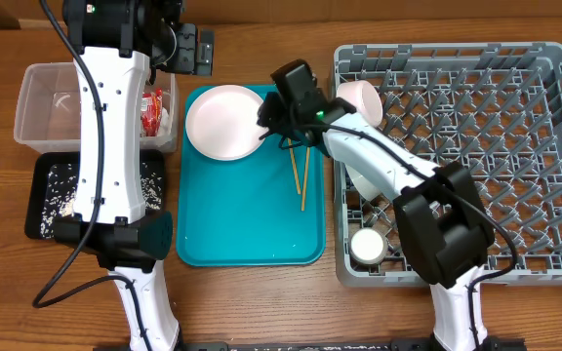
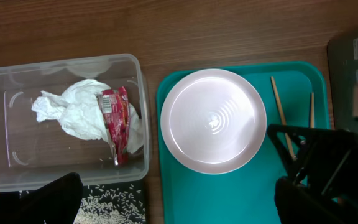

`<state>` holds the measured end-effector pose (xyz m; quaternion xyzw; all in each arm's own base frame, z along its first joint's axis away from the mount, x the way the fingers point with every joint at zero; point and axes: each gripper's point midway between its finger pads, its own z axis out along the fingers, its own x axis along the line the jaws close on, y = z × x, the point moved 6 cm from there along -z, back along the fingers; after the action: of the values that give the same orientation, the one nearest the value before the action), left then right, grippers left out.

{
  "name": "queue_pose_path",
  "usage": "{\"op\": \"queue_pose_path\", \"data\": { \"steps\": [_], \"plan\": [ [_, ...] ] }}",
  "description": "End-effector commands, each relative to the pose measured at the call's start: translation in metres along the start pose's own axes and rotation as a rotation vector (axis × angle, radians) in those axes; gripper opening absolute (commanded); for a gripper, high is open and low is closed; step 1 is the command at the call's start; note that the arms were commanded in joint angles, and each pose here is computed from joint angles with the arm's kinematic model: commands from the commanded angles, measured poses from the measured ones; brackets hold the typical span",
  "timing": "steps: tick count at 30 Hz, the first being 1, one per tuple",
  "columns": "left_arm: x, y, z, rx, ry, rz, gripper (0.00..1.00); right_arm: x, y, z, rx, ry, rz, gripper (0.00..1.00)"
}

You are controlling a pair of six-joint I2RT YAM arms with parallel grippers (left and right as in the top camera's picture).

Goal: Sort waste into correct bins and load items into the dishwasher
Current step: 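Move the right gripper to the pink plate and grasp its rim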

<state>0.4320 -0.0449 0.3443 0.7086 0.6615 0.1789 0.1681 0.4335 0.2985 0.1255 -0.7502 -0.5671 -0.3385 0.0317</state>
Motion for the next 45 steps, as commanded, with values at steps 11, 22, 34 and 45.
{"op": "queue_pose_path", "data": {
  "steps": [11, 22, 34, 45],
  "plan": [
    [0.001, 0.002, -0.009, -0.030, 0.006, -0.015, 1.00, -0.034, -0.045, 0.044, 0.081, -0.188, 0.081, 0.24],
    [0.001, 0.002, -0.009, -0.030, 0.006, -0.015, 1.00, -0.025, -0.038, 0.022, 0.080, -0.259, 0.073, 0.04],
    [0.001, 0.002, -0.009, -0.030, 0.006, -0.015, 1.00, -0.010, -0.014, -0.017, -0.055, -0.310, -0.142, 0.04],
    [0.001, 0.002, -0.009, -0.030, 0.006, -0.015, 1.00, -0.014, 0.026, -0.138, -0.407, -0.664, -0.344, 0.04]
  ]
}}
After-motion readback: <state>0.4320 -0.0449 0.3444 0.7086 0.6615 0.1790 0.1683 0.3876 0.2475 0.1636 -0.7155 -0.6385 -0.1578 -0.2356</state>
